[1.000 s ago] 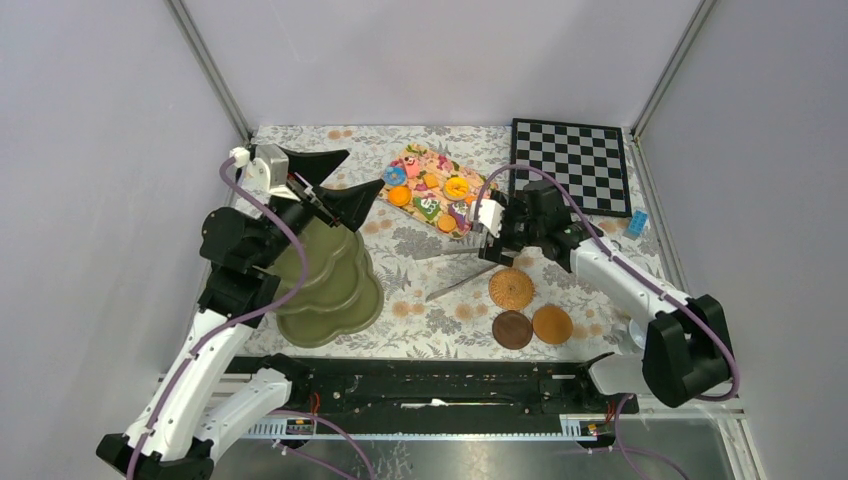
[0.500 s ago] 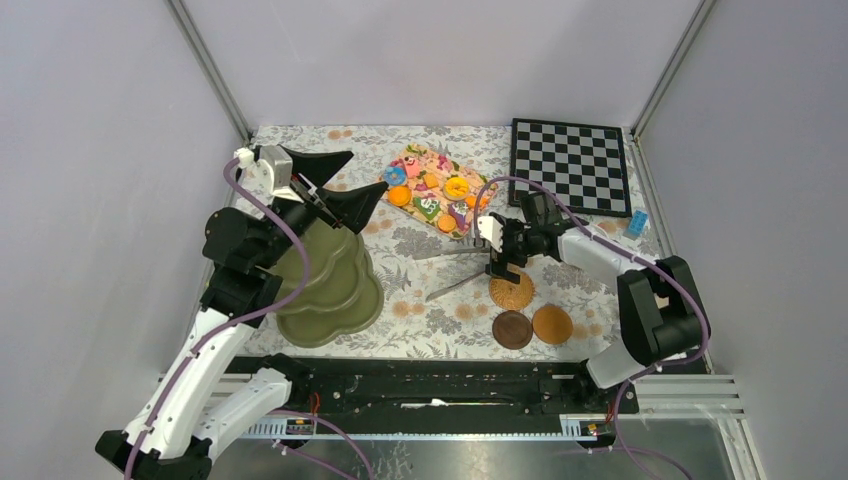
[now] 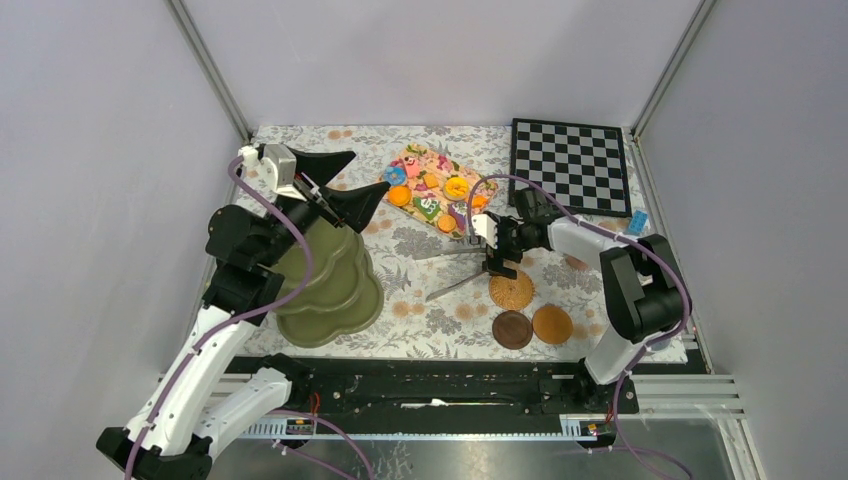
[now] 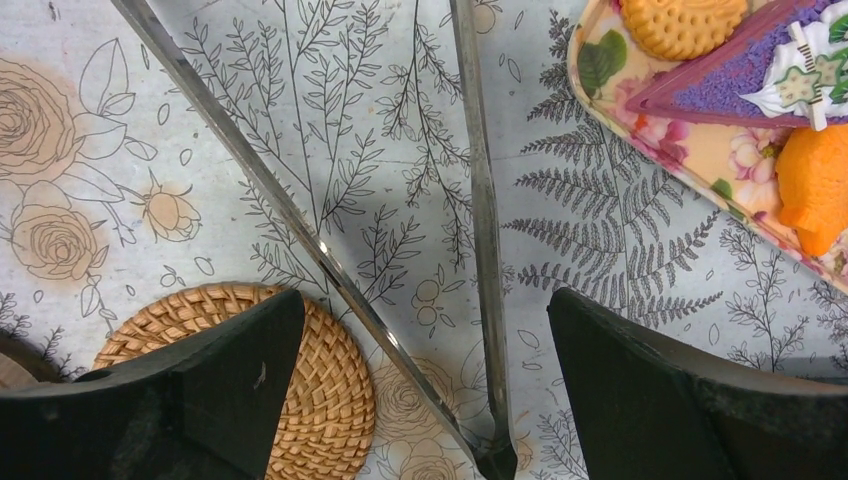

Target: Serve the afternoon tea

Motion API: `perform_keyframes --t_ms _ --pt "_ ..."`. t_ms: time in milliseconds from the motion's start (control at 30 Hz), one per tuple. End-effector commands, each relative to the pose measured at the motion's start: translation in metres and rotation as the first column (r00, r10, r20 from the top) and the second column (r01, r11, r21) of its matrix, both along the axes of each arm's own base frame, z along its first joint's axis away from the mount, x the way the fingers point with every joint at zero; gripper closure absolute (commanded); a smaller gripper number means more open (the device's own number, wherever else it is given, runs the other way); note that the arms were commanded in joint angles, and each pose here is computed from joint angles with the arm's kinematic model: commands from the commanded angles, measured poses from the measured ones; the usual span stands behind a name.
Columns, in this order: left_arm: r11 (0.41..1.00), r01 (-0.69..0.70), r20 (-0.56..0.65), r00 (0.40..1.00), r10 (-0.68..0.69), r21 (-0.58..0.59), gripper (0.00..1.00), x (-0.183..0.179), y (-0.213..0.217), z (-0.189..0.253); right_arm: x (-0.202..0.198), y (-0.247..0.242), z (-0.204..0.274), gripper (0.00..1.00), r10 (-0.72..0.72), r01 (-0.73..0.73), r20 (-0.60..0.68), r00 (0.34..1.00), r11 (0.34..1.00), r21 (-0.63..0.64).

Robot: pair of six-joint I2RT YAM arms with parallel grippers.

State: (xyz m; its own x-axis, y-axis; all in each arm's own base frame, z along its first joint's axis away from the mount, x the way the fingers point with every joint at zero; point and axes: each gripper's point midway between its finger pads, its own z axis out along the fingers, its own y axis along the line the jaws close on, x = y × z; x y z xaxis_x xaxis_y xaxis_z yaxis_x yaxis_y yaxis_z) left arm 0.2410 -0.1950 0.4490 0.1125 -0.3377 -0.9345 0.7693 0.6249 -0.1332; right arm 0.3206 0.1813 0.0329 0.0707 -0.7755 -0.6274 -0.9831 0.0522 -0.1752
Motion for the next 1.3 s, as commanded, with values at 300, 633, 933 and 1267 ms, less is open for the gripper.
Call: perform_keyframes --t_ms 300,633,933,1267 --pt "1.000 0.023 0.045 0.999 -0.023 -0.003 0.01 -0.003 -0.003 0.009 0.005 0.022 -0.011 0.00 0.067 -0.063 -0.049 0.997 0.996 0.068" --pt "1.000 0.026 0.040 0.999 -0.026 -0.002 0.01 -0.002 -0.004 0.008 0.006 0.025 -0.025 0.05 0.038 -0.033 -0.092 0.995 0.998 0.060" --pt "1.000 0.027 0.039 0.999 -0.027 -0.004 0.01 -0.002 -0.004 0.008 0.002 0.029 -0.028 0.10 0.047 -0.046 -0.082 0.996 0.999 0.022" --pt "1.000 0.027 0.036 0.999 -0.027 -0.004 0.01 -0.001 -0.004 0.007 0.000 0.034 -0.010 0.22 0.033 -0.032 -0.050 0.998 0.999 0.029"
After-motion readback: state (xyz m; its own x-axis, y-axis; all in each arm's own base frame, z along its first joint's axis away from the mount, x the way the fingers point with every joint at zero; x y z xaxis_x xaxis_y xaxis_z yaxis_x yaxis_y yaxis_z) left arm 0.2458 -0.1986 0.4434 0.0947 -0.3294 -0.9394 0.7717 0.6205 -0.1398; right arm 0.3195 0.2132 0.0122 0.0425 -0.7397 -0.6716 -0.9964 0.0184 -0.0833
